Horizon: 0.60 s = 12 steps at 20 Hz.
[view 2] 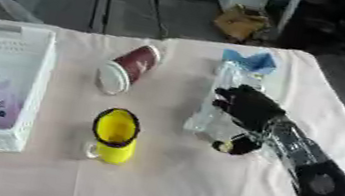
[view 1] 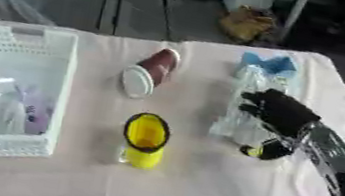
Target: Pick up objects on the table and place them in the box.
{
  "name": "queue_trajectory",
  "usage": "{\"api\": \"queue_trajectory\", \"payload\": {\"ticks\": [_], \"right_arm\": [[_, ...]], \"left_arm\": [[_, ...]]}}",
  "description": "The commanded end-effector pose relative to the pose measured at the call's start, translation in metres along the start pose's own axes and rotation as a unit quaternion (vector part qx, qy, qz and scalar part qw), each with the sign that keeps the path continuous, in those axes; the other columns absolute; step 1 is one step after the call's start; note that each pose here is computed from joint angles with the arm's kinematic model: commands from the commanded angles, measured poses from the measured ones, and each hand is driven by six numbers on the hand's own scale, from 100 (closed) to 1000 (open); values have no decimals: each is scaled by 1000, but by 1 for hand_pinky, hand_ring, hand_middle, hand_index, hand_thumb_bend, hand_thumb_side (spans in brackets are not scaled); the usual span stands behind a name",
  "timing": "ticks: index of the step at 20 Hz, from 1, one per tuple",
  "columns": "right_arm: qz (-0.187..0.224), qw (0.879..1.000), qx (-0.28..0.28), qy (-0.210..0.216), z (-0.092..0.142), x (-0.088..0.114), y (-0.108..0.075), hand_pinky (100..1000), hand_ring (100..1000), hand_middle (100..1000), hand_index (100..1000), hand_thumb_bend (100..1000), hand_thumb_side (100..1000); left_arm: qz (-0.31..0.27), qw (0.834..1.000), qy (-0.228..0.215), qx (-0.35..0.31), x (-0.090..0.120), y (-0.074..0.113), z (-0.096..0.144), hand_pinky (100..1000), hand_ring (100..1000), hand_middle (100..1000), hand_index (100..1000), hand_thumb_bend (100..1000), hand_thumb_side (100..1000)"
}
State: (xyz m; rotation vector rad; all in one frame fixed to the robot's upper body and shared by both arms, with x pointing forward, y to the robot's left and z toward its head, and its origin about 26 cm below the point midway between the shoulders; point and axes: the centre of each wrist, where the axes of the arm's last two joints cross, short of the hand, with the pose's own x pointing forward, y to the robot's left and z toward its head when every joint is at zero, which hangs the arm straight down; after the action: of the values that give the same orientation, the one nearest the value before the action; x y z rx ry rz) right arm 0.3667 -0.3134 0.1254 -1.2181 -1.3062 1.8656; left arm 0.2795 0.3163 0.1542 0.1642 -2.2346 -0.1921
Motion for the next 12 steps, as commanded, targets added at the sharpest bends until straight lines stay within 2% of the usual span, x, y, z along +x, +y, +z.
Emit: {"api": "queue_trajectory", "payload": {"ticks": [1,3,5,8,12], "right_arm": [[-18,999,-42,21,16,-22,-41,888,911,971,940,592,600],[-30,998,-43,37,22,-27,-47,885,911,972,940,594,601],[-41,997,-30,51,25,-30,-43,888,912,973,942,596,612],[-66,996,7,67,26,-33,-22,887,910,971,951,607,661],[-106,990,54,79,23,-35,10,868,903,965,958,616,679]], "left_arm": [[-11,1000,-12,-5,6,4,-5,331,794,773,785,306,875],[-11,1000,-11,-5,6,4,-5,332,794,773,785,307,875],[-11,1000,-12,-5,6,4,-5,332,794,773,785,306,875],[-12,1000,-12,-5,6,4,-5,332,793,773,785,306,874],[-11,1000,-13,-3,7,4,-5,332,793,773,785,306,874]]}}
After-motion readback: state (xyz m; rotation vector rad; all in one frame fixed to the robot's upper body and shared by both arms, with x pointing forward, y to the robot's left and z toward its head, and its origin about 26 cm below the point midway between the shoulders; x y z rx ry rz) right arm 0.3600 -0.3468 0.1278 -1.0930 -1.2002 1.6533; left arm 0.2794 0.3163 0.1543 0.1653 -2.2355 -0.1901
